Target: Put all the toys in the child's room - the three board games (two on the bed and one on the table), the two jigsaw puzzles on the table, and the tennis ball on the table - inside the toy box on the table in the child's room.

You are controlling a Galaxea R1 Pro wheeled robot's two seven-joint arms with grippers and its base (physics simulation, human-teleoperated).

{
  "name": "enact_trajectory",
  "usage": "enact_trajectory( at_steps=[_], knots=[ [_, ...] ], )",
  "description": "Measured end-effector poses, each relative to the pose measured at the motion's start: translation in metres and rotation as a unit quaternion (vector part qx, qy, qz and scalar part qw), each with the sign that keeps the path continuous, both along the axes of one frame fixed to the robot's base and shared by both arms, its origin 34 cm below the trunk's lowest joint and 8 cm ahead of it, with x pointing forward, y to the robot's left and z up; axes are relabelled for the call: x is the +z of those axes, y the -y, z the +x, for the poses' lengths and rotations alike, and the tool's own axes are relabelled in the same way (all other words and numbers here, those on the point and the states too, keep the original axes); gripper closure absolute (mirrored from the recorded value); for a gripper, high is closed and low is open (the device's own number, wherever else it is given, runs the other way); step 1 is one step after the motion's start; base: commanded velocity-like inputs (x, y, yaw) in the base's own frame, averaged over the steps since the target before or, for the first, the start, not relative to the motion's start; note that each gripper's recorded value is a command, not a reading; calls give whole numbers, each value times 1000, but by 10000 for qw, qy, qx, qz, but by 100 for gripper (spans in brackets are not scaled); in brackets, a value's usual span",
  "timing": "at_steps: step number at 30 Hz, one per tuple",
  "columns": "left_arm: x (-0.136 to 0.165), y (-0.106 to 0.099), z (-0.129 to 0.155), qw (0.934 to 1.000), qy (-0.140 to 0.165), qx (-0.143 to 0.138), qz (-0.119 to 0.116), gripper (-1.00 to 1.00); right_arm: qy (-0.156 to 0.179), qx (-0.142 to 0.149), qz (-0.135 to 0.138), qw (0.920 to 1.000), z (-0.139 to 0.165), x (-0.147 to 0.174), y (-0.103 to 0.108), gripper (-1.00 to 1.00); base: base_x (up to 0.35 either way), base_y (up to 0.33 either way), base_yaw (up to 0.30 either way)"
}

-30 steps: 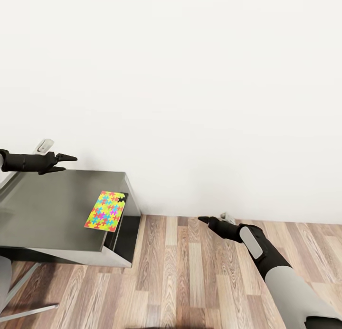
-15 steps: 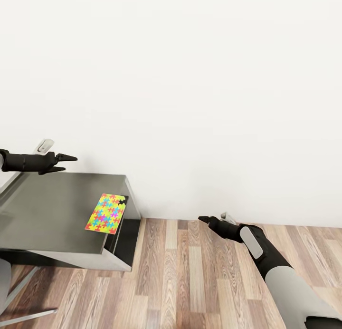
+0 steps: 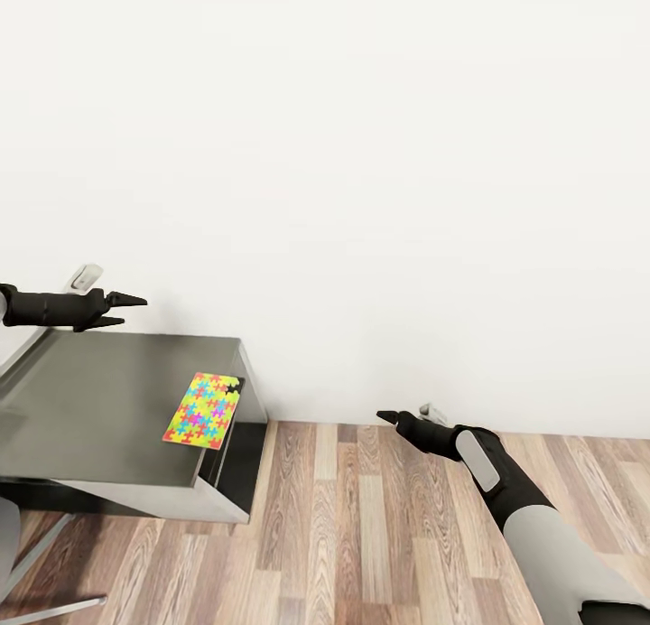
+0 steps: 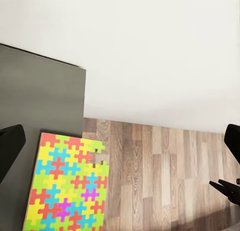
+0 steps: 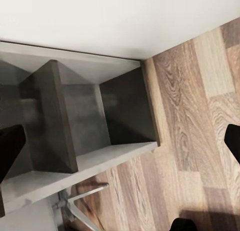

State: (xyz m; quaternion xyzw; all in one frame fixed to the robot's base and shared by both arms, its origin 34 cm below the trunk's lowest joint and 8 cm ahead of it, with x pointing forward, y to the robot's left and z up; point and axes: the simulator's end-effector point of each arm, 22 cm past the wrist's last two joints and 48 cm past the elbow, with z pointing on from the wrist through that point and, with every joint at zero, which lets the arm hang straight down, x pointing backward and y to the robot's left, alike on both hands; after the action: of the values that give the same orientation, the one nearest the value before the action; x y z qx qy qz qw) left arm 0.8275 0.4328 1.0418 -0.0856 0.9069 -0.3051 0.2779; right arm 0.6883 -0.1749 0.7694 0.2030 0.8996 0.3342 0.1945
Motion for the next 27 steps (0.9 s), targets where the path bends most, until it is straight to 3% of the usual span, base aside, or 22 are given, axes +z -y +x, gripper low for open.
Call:
enact_trajectory(
  at_steps=[20,27],
  knots=[
    [17,0,-5,9999,103,7,-5,-100,172,2,4,9999,8,20,0,-100,0,0,0],
    [-15,3,-29,9998,-190,-17,-16,-100,235,3,3,9997,10,27,0,-100,0,0,0]
  ],
)
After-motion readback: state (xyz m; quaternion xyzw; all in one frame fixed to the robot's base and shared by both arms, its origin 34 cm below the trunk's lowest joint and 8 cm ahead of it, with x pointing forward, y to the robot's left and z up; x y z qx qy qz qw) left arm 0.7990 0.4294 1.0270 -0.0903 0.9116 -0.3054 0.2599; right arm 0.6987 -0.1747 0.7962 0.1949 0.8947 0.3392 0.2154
